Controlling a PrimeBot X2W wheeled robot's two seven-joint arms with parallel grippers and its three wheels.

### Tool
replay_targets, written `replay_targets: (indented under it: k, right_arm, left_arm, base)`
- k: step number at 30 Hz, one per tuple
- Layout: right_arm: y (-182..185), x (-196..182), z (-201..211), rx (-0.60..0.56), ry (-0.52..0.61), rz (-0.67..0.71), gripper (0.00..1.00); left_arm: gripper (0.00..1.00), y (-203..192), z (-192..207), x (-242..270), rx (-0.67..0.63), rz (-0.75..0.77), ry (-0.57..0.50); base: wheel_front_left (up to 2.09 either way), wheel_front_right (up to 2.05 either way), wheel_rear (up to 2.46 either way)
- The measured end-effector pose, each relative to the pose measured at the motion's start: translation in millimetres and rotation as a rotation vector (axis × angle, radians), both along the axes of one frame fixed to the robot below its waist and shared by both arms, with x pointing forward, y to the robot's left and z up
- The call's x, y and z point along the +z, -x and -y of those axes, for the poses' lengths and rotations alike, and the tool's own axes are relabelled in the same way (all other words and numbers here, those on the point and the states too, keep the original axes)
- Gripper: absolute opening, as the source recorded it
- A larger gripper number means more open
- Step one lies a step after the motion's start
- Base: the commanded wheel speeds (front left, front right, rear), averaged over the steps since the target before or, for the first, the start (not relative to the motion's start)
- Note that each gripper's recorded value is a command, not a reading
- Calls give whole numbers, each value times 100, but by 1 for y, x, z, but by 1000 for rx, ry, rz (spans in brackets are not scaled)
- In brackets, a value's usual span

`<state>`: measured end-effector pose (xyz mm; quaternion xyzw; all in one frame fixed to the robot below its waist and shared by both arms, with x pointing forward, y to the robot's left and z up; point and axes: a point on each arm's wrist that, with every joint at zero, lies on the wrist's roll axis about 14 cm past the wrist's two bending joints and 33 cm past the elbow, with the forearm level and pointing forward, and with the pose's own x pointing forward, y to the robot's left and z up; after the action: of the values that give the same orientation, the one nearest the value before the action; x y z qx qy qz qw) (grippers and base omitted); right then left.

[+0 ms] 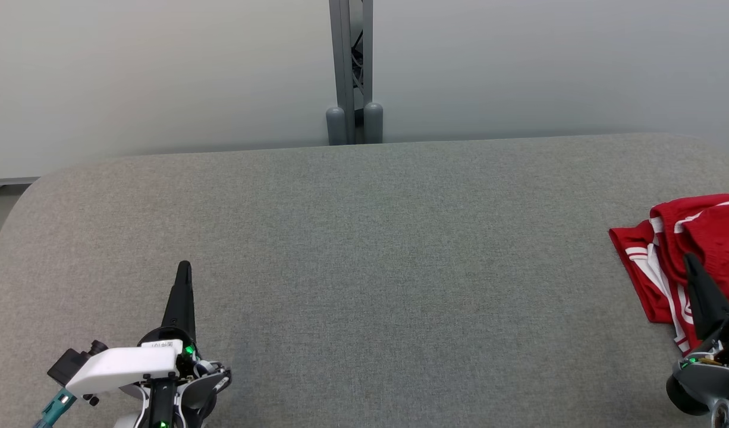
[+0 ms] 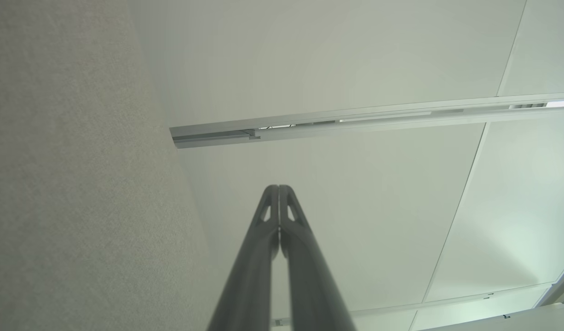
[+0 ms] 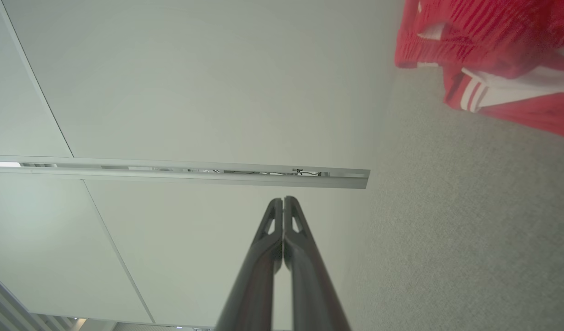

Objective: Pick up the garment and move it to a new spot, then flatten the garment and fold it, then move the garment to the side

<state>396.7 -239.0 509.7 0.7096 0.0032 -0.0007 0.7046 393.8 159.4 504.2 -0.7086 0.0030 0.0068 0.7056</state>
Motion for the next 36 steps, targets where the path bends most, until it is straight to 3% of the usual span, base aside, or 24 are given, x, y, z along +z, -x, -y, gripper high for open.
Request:
replay_targets:
  k: [36]
  right_arm:
    - [0,0,0,0,0,0,0]
  left_arm:
    - [0,0,0,0,0,0,0]
  base:
    - [0,0,0]
